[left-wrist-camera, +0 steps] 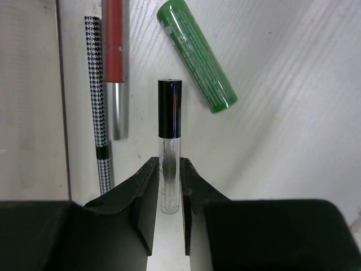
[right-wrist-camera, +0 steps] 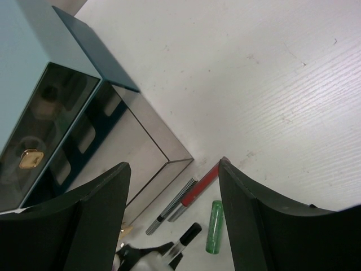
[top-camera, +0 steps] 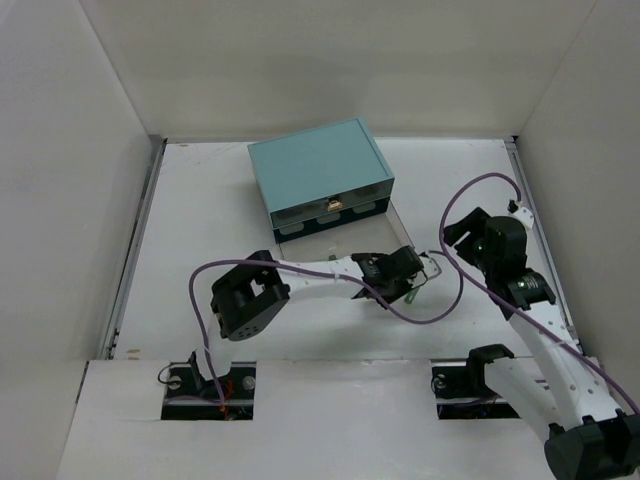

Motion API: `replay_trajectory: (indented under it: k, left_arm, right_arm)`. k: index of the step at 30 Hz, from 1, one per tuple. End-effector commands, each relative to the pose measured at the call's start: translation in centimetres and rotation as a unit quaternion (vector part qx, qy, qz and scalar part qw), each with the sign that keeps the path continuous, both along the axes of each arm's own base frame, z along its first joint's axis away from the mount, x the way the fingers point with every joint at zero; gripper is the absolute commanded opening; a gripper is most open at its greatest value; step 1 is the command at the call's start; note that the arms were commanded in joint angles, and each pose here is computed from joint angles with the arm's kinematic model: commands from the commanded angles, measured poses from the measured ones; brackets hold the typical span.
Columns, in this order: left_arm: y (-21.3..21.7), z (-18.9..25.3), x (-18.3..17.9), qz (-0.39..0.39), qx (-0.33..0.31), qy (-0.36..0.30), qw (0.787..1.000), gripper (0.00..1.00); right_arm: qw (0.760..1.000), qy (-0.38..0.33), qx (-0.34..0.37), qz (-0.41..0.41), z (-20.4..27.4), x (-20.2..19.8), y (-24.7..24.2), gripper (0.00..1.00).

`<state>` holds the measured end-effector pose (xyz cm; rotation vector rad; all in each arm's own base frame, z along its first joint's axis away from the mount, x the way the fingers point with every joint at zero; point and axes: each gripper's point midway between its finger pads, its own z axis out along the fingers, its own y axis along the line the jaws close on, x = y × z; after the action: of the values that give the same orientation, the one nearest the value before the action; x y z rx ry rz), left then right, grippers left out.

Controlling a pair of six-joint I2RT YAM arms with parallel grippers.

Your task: Organize the makeup

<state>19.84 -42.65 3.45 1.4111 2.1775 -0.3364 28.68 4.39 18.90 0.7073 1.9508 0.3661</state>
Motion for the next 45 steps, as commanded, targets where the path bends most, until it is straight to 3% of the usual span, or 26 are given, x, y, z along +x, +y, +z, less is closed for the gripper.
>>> replay_trajectory:
  k: [1,7,12,17,22,25,26,29,33,38,45]
  left_arm:
    - [-0.2,5.9,-0.2,-0.013,-0.041,-0.056,0.998,0.03]
    - [-0.2,13.2,0.9,0.012,-0.117,-0.104,0.988,0.03]
    - [3.1,16.9,6.0,0.094,-0.145,-0.157,0.972,0.05]
    - [8.3,16.2,11.7,0.185,-0.121,-0.175,0.959,0.05]
    - [12.8,13.0,15.9,0.273,-0.097,-0.148,0.946,0.08]
    - [14.0,12.4,16.5,0.298,-0.095,-0.138,0.94,0.32]
    - [14.2,12.7,16.4,0.304,-0.101,-0.136,0.937,0.48]
    - [14.2,13.7,16.1,0.303,-0.12,-0.138,0.935,0.67]
    - [14.7,15.1,15.6,0.307,-0.139,-0.141,0.931,1.0]
    - [16.1,17.4,14.6,0.328,-0.175,-0.146,0.917,1.0]
    - [19.8,22.3,12.1,0.355,-0.261,-0.172,0.881,1.0]
  right_arm:
    - [1.0,-0.008,0.003,0.002,0.2,0.2,0.1,0.7]
    - [0.999,0.039,0.0,-0.001,-1.9,-0.3,0.0,0.7]
    - [0.992,0.122,-0.012,-0.002,-5.8,-2.9,0.1,0.73]
    - [0.987,0.159,0.007,0.017,-8.5,-4.1,1.9,0.73]
    - [0.979,0.191,-0.005,0.072,-10.1,-4.4,5.7,0.72]
    - [0.976,0.202,-0.008,0.081,-10.4,-4.3,7.1,0.72]
    - [0.976,0.201,-0.007,0.083,-10.3,-4.3,7.4,0.72]
    - [0.976,0.201,-0.01,0.085,-10.1,-4.2,7.5,0.72]
    - [0.972,0.216,-0.02,0.086,-11.0,-4.2,7.5,0.71]
    - [0.969,0.23,-0.031,0.088,-12.0,-4.0,8.2,0.68]
    - [0.963,0.251,-0.047,0.084,-13.9,-4.0,8.7,0.62]
